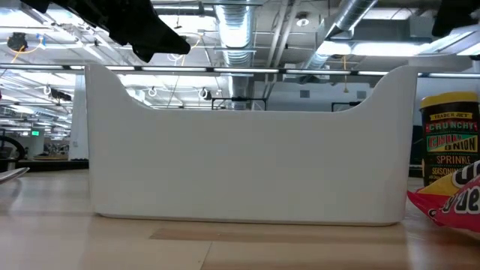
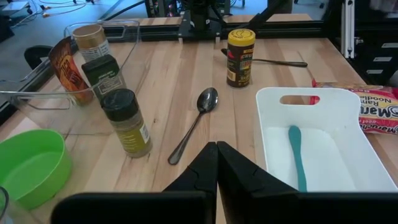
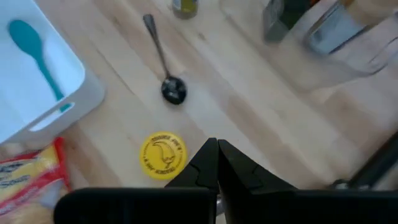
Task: Pick & Place Food Item
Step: Put the yellow seasoning into the right transparent bin
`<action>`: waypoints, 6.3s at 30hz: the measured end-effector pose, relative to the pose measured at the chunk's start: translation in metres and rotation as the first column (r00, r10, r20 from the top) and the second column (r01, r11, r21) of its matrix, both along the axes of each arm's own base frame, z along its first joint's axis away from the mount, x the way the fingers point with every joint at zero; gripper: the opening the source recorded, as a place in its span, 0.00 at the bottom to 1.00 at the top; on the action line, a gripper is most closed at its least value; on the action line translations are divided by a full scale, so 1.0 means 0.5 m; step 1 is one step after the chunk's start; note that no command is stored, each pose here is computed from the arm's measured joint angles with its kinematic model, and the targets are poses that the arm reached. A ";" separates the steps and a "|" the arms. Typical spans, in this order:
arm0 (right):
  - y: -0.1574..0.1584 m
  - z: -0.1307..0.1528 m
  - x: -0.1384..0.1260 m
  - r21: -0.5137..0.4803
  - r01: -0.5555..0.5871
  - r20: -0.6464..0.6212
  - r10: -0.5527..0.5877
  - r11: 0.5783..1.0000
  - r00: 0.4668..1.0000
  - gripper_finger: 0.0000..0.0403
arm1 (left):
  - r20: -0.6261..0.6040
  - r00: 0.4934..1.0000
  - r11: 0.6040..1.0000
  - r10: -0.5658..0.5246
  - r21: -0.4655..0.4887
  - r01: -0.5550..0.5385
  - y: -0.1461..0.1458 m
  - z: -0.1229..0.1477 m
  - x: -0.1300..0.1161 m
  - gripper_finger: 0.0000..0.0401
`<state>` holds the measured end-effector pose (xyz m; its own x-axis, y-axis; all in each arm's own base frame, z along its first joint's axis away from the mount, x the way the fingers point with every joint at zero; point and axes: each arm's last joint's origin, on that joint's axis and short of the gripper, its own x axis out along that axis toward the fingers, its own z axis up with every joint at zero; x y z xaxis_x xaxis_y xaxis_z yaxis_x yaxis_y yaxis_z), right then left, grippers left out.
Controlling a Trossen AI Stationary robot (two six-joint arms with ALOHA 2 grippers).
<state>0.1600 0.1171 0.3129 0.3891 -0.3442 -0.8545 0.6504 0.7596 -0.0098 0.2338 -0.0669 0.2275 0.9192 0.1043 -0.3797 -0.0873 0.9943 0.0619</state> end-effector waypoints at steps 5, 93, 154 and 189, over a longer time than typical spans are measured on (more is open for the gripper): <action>-0.019 -0.014 -0.004 0.119 0.034 -0.013 -0.032 0.992 0.999 0.00 | 0.002 1.000 1.000 0.000 -0.001 0.000 0.000 0.000 0.000 0.01; -0.013 -0.190 0.177 0.288 0.109 -0.369 0.006 0.951 0.930 0.69 | -0.001 1.000 1.000 0.000 0.000 0.000 0.000 0.000 0.000 0.01; 0.022 -0.189 0.185 0.336 0.050 -0.261 0.042 0.940 0.964 0.68 | -0.001 1.000 1.000 0.000 0.000 0.000 0.000 0.000 0.000 0.01; 0.028 -0.189 0.181 0.331 0.006 -0.265 0.087 0.944 0.960 0.68 | -0.001 1.000 1.000 0.000 0.000 0.000 0.000 0.000 0.000 0.01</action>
<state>0.2505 0.1313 0.2184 0.1336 -0.0179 -0.9909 0.6263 0.7764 0.0704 0.2337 -0.0669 0.2273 0.9188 0.1045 -0.3806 -0.0874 0.9942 0.0620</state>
